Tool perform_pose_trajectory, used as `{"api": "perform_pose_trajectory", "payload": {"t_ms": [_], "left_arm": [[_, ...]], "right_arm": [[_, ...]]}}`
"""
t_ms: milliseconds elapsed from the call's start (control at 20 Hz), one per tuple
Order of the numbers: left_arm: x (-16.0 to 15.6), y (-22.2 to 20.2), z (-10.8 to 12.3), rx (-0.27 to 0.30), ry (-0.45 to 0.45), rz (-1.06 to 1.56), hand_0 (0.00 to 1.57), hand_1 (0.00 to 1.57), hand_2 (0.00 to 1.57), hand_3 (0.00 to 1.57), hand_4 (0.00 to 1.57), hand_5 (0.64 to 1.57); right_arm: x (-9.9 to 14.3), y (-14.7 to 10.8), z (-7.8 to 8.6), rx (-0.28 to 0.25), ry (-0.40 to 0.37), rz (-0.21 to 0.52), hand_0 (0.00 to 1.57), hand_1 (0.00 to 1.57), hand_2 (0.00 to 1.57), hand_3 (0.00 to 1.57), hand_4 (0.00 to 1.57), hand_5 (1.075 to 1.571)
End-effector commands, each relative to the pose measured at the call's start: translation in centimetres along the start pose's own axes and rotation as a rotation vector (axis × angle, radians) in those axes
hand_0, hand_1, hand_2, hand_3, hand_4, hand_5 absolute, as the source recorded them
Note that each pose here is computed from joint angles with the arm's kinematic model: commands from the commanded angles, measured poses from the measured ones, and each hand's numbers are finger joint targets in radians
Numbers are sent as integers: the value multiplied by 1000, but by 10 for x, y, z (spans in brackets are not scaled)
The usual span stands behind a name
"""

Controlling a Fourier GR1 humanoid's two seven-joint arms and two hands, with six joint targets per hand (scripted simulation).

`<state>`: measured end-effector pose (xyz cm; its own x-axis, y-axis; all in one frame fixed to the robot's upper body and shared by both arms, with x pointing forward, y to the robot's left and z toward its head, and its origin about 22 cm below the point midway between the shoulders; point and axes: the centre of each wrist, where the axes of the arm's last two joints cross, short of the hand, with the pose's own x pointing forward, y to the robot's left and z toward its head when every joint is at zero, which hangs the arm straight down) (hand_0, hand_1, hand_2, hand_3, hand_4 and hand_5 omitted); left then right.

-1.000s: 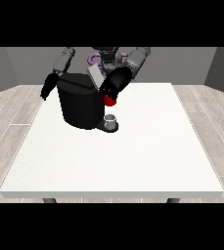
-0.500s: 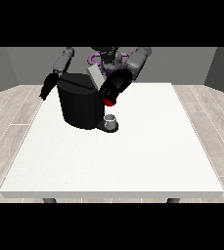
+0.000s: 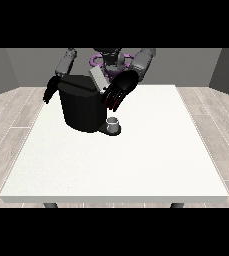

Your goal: Insert the coffee pod into the coffee machine and close the lid

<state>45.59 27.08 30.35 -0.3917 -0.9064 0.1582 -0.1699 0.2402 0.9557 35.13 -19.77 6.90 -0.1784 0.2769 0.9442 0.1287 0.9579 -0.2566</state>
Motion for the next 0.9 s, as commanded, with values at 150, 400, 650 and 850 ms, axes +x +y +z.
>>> {"api": "perform_pose_trajectory", "payload": {"t_ms": [150, 400, 650, 850], "left_arm": [[-11, -22, 7, -54, 42, 20, 0, 0, 221, 146, 0, 1571], [25, -99, 1, -215, 16, 160, 0, 0, 0, 0, 0, 1571], [28, -162, 23, -203, -9, 432, 0, 0, 130, 0, 0, 1571], [29, -225, 53, -175, 46, 870, 0, 0, 0, 0, 418, 1571]], "right_arm": [[-26, -29, 4, -19, 68, -12, 0, 0, 0, 0, 153, 1571], [-65, -20, 23, -75, 239, -30, 0, 0, 0, 0, 0, 1571], [-104, -51, 56, -89, 359, -18, 0, 0, 0, 0, 0, 1571], [-130, -39, 95, -120, 445, -6, 0, 0, 0, 0, 0, 1571]]}}
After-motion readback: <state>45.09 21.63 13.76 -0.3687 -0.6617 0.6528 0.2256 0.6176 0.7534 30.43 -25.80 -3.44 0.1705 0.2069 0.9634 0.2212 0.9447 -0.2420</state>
